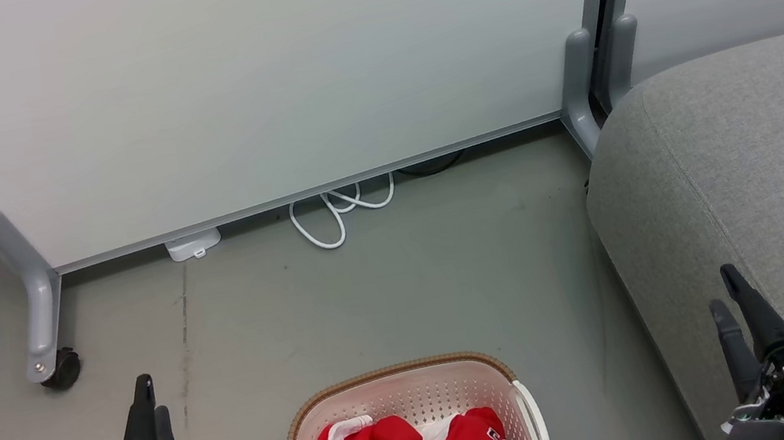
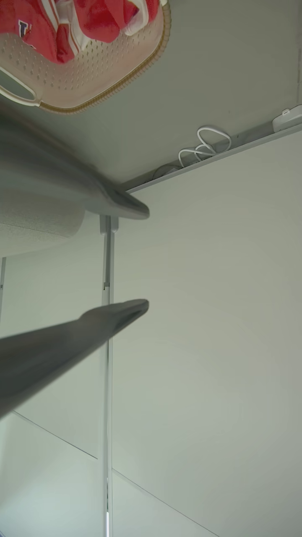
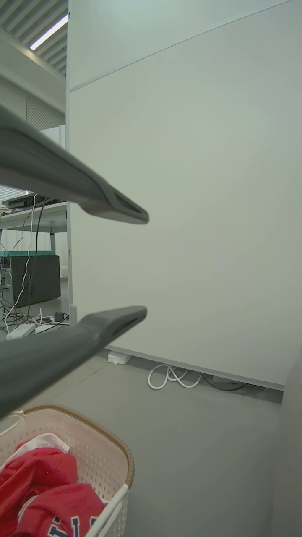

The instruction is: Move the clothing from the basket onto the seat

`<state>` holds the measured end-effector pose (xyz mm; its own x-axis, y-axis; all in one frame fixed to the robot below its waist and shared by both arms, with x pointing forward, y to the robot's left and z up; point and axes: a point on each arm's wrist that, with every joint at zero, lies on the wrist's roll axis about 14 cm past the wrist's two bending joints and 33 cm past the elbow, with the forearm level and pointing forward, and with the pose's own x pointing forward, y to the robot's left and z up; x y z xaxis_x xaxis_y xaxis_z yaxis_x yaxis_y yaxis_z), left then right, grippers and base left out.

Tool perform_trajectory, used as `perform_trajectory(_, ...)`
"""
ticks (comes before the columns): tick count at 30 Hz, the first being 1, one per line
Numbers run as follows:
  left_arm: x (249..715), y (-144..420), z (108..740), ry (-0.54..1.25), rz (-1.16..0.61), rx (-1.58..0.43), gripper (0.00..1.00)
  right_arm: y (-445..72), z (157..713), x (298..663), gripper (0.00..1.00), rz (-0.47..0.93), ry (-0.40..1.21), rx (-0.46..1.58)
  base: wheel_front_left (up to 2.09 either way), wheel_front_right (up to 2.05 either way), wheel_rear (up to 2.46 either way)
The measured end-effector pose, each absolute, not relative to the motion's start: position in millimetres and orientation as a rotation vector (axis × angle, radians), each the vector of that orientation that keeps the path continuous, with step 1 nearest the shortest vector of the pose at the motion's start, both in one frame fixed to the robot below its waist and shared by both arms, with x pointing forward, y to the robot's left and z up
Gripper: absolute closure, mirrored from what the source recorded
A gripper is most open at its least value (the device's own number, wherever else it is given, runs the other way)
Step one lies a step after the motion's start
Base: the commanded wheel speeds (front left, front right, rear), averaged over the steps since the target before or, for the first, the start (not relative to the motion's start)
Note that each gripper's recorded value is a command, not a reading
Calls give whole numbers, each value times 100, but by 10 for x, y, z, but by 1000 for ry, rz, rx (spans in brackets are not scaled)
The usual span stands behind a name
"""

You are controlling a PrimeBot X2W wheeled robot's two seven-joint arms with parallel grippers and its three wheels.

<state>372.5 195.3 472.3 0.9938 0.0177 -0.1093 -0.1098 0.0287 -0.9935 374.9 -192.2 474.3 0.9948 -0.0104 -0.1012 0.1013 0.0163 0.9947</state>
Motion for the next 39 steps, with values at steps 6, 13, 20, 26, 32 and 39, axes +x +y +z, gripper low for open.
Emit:
perform_trajectory(6, 3733, 1940, 4736, 77, 105, -1457, 0, -1896, 4753, 3778, 0, -83, 74, 1458, 0, 0, 0)
perform_trajectory(13, 3743, 1884, 4760, 87, 95, -1324, 0, -1858, 4754, 3791, 0, -73, 82, 1311, 0, 0, 0)
perform_trajectory(20, 3749, 1812, 4764, 100, 78, -1178, 0, -1827, 4781, 3817, 0, -57, 80, 1172, 0, 0, 0)
perform_trajectory(26, 3764, 1759, 4782, 103, 58, -1046, 0, -1800, 4811, 3845, 0, -41, 74, 1060, 0, 0, 0)
perform_trajectory(32, 3766, 1740, 4796, 96, 46, -935, 0, -1768, 4823, 3854, 0, -29, 70, 979, 0, 0, 0)
perform_trajectory(39, 3767, 1705, 4815, 86, 29, -831, 0, -1736, 4838, 3869, 0, -13, 64, 887, 0, 0, 0)
